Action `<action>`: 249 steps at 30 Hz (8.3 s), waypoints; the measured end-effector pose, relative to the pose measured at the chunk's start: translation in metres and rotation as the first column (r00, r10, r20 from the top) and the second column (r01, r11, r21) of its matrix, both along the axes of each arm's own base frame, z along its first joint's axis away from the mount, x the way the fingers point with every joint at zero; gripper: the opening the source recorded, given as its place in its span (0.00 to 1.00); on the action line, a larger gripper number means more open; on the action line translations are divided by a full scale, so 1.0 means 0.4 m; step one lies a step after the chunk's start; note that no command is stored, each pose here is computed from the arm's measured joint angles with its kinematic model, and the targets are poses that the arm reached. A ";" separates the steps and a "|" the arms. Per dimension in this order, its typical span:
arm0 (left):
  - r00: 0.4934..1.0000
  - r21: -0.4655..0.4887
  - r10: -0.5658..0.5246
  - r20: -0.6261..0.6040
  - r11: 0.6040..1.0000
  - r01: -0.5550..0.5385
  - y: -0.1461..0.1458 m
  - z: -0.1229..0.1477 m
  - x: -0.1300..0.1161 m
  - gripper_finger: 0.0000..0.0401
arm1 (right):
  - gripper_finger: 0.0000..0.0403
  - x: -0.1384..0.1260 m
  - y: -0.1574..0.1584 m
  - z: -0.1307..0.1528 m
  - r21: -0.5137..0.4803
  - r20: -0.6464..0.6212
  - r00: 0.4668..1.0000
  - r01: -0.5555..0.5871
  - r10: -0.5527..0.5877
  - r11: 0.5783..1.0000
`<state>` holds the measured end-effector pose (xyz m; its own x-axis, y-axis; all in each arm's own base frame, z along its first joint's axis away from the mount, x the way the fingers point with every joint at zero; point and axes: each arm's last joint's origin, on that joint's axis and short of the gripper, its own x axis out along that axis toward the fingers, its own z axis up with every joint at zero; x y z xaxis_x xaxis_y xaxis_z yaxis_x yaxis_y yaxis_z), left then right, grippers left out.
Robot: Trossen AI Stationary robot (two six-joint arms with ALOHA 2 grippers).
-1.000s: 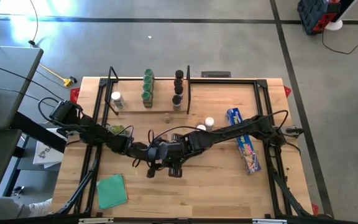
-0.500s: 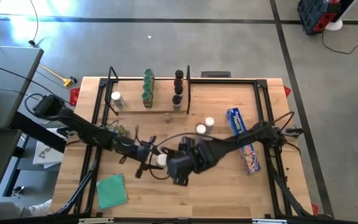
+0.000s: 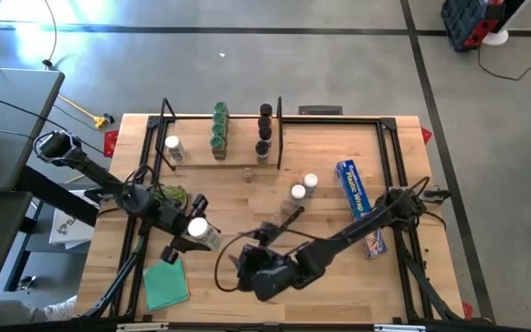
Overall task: Shelf spices
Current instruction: Put the white lid seasoning bottle on the shelf
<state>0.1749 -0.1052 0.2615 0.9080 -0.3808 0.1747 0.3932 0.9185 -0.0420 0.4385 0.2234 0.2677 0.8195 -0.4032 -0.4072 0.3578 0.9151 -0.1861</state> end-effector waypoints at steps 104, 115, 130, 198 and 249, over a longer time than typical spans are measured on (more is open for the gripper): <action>0.899 0.241 0.158 -0.408 0.969 -0.061 0.002 -0.100 0.063 0.69 | 0.46 0.072 -0.156 -0.045 0.370 -0.443 0.861 -0.078 0.250 0.926; 0.899 0.271 0.196 -0.392 0.958 -0.091 0.006 -0.102 0.068 0.68 | 0.46 0.076 -0.155 -0.035 0.363 -0.414 0.871 -0.107 0.264 0.925; 0.862 0.190 0.151 -0.484 0.980 -0.065 0.025 -0.115 0.074 0.56 | 0.46 0.081 -0.158 -0.033 0.350 -0.402 0.877 -0.118 0.263 0.929; -0.201 0.617 0.602 -0.773 0.786 -0.019 0.724 0.234 0.061 0.48 | 0.71 -0.131 0.093 0.102 0.303 -0.245 0.961 -0.052 0.130 0.952; -0.381 0.369 0.238 -0.893 0.873 -0.319 1.018 -0.071 -0.017 0.48 | 0.71 0.041 -0.160 -0.076 0.256 -0.626 0.716 -0.184 0.308 0.949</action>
<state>0.1683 0.3021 0.2329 -0.0733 -0.0421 -0.9964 -0.4793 0.8776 -0.0018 0.4547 0.1592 0.2372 0.3868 -0.1023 -0.9165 -0.0378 0.9912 -0.1266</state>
